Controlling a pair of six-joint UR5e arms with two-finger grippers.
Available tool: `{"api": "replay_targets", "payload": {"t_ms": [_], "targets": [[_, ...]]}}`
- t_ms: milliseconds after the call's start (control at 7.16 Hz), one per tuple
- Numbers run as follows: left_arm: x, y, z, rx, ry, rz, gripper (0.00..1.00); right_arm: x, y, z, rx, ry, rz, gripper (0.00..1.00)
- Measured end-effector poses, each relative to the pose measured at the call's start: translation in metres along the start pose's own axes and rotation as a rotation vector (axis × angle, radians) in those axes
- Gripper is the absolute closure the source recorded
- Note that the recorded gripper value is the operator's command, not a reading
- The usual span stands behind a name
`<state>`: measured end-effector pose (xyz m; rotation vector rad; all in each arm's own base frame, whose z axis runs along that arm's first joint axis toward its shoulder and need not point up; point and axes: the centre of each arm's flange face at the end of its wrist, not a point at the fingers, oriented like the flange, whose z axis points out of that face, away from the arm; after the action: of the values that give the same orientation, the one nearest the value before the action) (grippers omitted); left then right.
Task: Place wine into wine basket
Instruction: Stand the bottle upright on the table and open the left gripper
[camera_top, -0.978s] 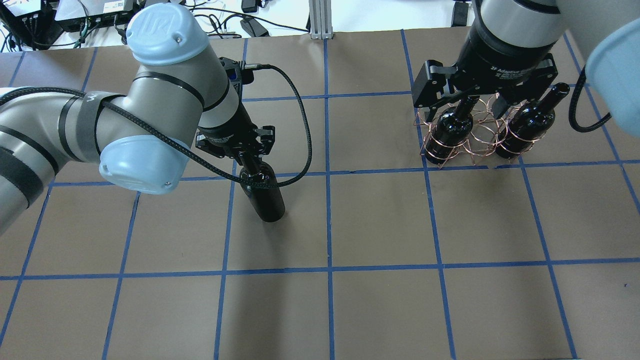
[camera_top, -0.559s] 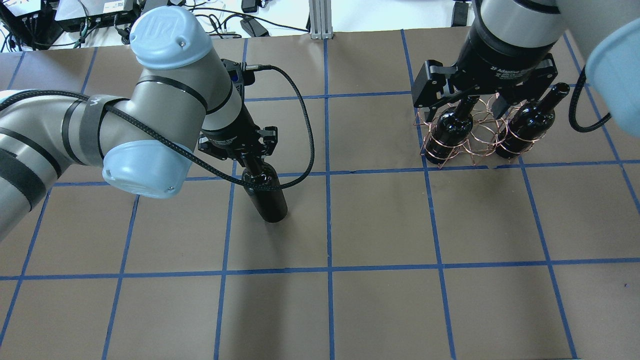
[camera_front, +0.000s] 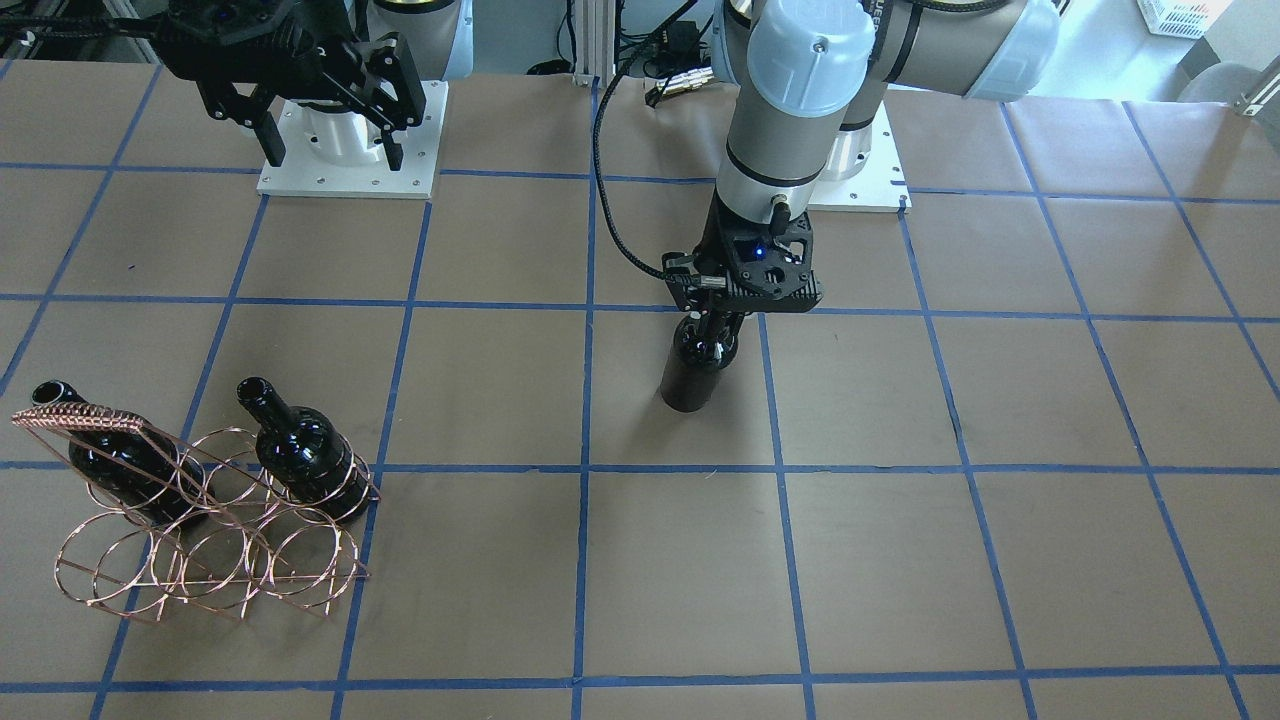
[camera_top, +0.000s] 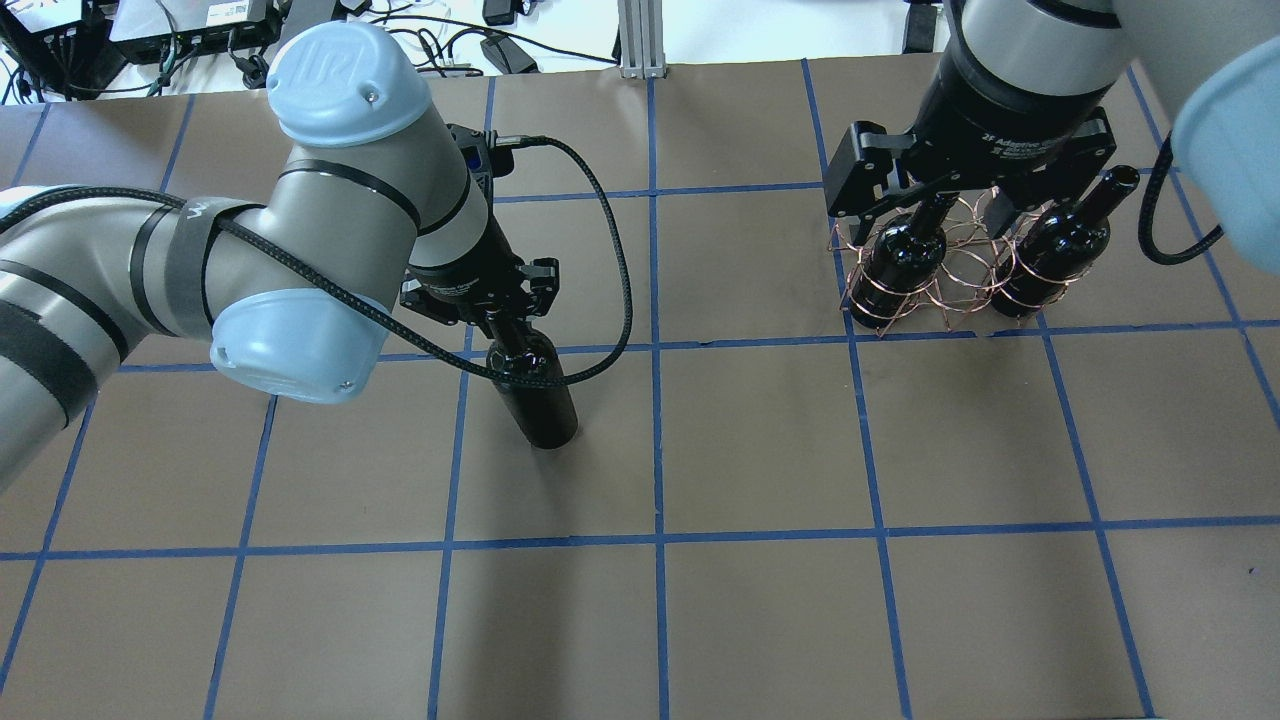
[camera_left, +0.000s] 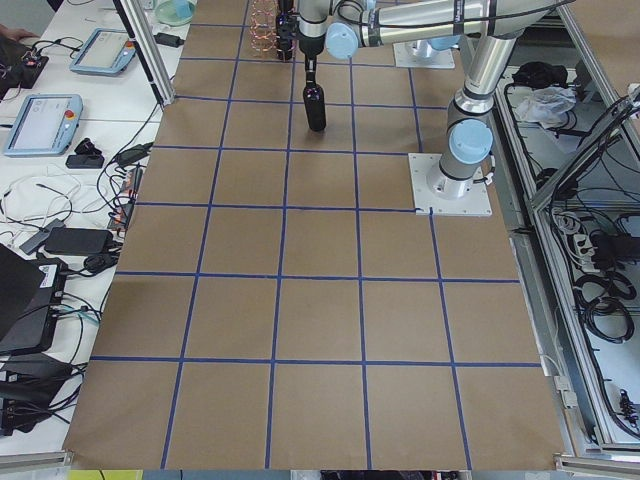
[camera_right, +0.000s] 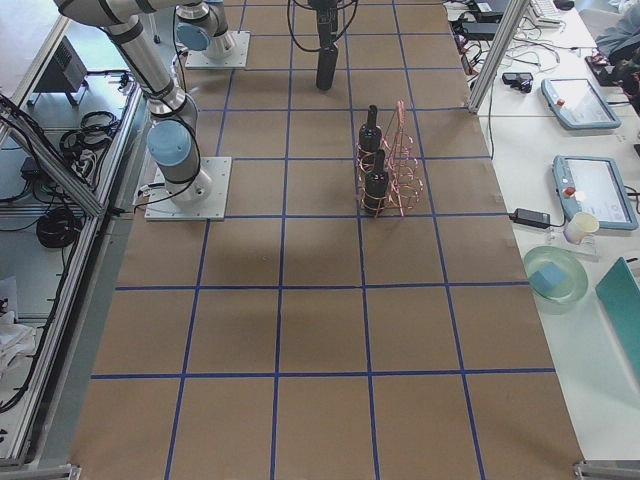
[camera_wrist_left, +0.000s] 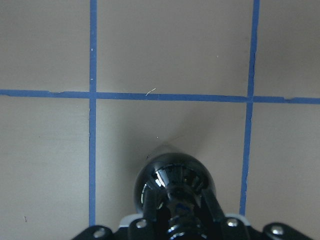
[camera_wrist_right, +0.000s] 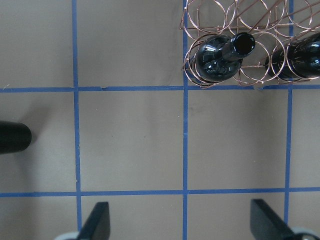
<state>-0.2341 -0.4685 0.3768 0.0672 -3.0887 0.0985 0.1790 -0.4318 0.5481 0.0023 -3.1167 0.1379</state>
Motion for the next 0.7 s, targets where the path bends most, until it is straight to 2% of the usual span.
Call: {"api": "replay_targets", "payload": {"t_ms": [140,279,419,698], "targets": [[0.0002,-0.0007,0.001,-0.001,0.0,0.0,1.0,0.0003,0.0002,-0.0006,0.003,0.002,0.0,0.0],[0.0003,-0.0011,0.0018,-0.003,0.0,0.001,0.7,-0.0001,0.0002,-0.0007,0.003,0.0,0.001,0.0],[0.0003,-0.0014,0.0031,-0.005,-0.001,0.003,0.26,-0.0008,0.0001,-0.0009,0.005,-0.006,0.003,0.0],[-0.0001,-0.001,0.0029,-0.005,-0.004,-0.002,0.0,-0.0011,-0.0011,-0.0013,0.011,-0.012,0.005,0.0]]}}
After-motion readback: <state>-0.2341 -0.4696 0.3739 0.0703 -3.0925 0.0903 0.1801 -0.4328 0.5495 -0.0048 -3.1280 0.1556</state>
